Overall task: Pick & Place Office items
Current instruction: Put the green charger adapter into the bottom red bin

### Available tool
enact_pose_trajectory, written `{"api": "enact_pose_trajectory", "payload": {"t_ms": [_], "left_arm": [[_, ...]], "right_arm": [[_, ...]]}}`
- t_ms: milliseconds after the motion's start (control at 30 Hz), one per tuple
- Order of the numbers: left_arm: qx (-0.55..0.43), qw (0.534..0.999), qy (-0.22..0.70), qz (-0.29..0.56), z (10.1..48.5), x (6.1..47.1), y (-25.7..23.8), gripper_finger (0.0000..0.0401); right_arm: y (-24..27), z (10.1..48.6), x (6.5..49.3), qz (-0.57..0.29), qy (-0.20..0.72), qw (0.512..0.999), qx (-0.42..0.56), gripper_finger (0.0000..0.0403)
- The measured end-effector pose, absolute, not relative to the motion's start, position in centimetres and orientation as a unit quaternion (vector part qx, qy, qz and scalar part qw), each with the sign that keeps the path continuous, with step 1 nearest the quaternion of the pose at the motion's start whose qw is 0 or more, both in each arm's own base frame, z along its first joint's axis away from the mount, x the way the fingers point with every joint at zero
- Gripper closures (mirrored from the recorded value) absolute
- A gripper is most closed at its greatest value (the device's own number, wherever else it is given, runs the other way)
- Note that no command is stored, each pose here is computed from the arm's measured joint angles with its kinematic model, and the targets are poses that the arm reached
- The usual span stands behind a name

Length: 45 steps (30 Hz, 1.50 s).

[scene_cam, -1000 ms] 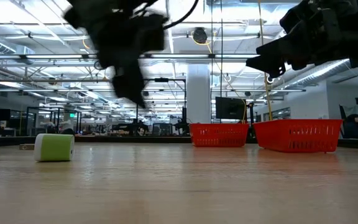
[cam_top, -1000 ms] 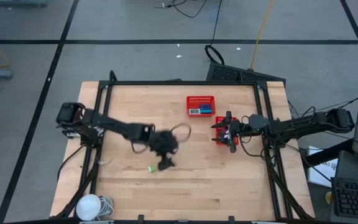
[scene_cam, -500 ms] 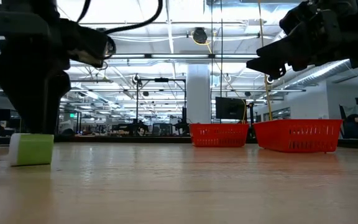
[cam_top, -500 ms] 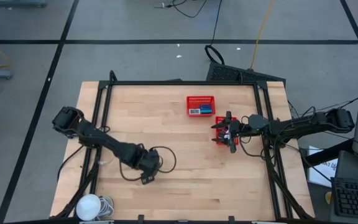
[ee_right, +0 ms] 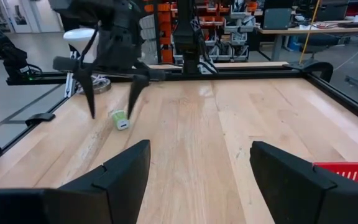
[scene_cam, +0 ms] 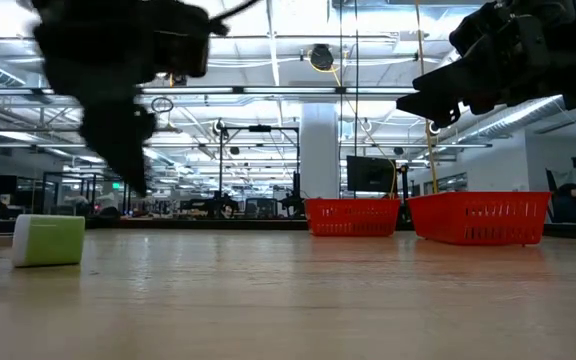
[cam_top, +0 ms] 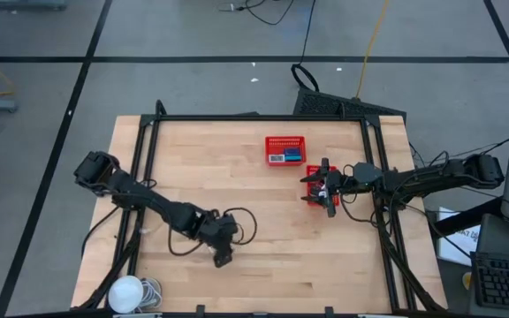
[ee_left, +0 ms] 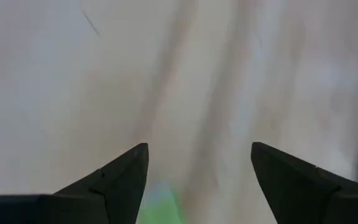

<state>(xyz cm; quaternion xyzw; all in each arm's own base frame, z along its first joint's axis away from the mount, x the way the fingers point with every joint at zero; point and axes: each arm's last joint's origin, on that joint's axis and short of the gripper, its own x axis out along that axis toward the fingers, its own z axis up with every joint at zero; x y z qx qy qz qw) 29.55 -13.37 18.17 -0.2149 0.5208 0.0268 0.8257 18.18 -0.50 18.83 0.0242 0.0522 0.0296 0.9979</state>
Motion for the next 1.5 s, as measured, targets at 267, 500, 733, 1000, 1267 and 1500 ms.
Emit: {"api": "enact_pose_trajectory", "payload": {"t_ms": [267,500,733,1000,1267,1500], "left_arm": [[-0.294,0.703,0.648,0.012,17.7,26.9,-14.6,0.0146],[-0.273,0.702,0.648,0.113,17.3,25.2,-15.8,0.0157],[-0.260,0.746,0.595,0.146,17.4,25.8,-15.6,0.0158],[-0.245,0.745,0.598,0.166,16.0,26.4,-15.5,0.0158],[-0.192,0.753,0.613,0.141,14.3,27.1,-15.3,0.0158],[-0.118,0.774,0.606,0.138,14.3,27.6,-13.9,0.0158]], "right_arm": [[-0.5,18.8,18.2,0.030,0.052,0.998,0.024,0.0140],[-0.5,18.8,18.2,0.030,0.053,0.998,0.024,0.0140],[-0.5,18.8,18.2,0.030,0.053,0.998,0.024,0.0140],[-0.5,18.8,18.2,0.030,0.053,0.998,0.024,0.0140],[-0.5,18.8,18.2,0.030,0.052,0.998,0.024,0.0140],[-0.5,18.8,18.2,0.029,0.052,0.998,0.024,0.0140]]}}
